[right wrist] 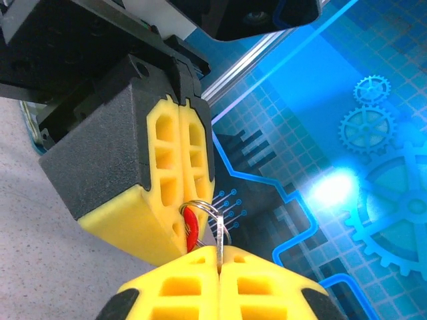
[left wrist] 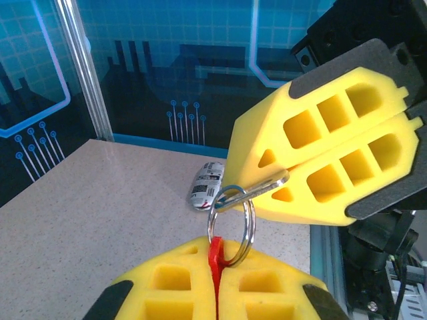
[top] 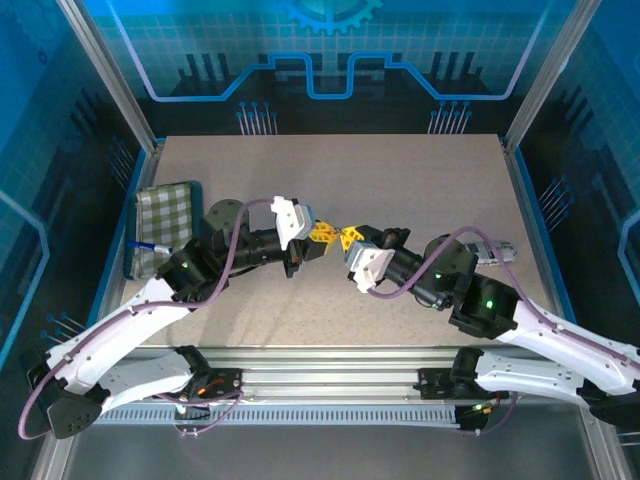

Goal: Remove the keys from the keyring

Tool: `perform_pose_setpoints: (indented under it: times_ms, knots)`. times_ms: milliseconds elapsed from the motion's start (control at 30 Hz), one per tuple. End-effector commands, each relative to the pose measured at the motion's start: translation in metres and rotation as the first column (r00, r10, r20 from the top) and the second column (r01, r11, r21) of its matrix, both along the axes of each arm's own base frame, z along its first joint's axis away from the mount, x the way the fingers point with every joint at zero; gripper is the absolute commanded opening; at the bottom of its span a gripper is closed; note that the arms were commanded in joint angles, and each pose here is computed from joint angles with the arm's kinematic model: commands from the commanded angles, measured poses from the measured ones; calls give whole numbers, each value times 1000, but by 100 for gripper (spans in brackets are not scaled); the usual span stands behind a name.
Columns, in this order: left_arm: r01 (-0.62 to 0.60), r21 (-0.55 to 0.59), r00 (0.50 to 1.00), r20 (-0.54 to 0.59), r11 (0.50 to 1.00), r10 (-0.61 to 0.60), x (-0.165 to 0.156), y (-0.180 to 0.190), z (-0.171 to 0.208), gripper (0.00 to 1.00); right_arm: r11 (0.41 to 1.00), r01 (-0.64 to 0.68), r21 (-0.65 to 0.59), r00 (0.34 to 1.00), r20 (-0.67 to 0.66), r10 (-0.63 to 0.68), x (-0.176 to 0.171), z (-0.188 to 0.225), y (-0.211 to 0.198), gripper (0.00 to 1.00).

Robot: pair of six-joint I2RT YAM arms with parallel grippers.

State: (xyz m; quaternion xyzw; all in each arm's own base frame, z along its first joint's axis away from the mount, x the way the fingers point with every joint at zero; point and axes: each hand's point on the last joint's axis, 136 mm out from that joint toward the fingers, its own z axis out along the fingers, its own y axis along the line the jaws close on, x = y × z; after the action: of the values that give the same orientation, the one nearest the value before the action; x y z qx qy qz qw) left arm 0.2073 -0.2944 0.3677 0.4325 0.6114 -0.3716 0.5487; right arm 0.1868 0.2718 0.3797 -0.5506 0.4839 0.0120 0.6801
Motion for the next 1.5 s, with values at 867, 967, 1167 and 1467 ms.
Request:
perform_pose_setpoints:
  times_ms: [867, 967, 1167, 1467]
  knots:
    - [44, -106, 999, -7, 993, -45, 3, 2, 34, 0, 971, 48, 233, 998, -41, -40, 14, 19, 1, 0]
    - [60, -77, 998, -17, 995, -62, -2, -2, 24, 0, 963, 65, 260, 998, -21, -62, 17, 33, -7, 0]
    - [111, -71, 991, -61, 991, -115, -11, -8, 15, 0, 950, 90, 299, 996, -23, -87, 22, 42, -11, 0]
    - [136, -84, 981, -130, 987, -146, -14, -14, 11, 0, 939, 93, 332, 995, -1, -98, 26, 50, -14, 0]
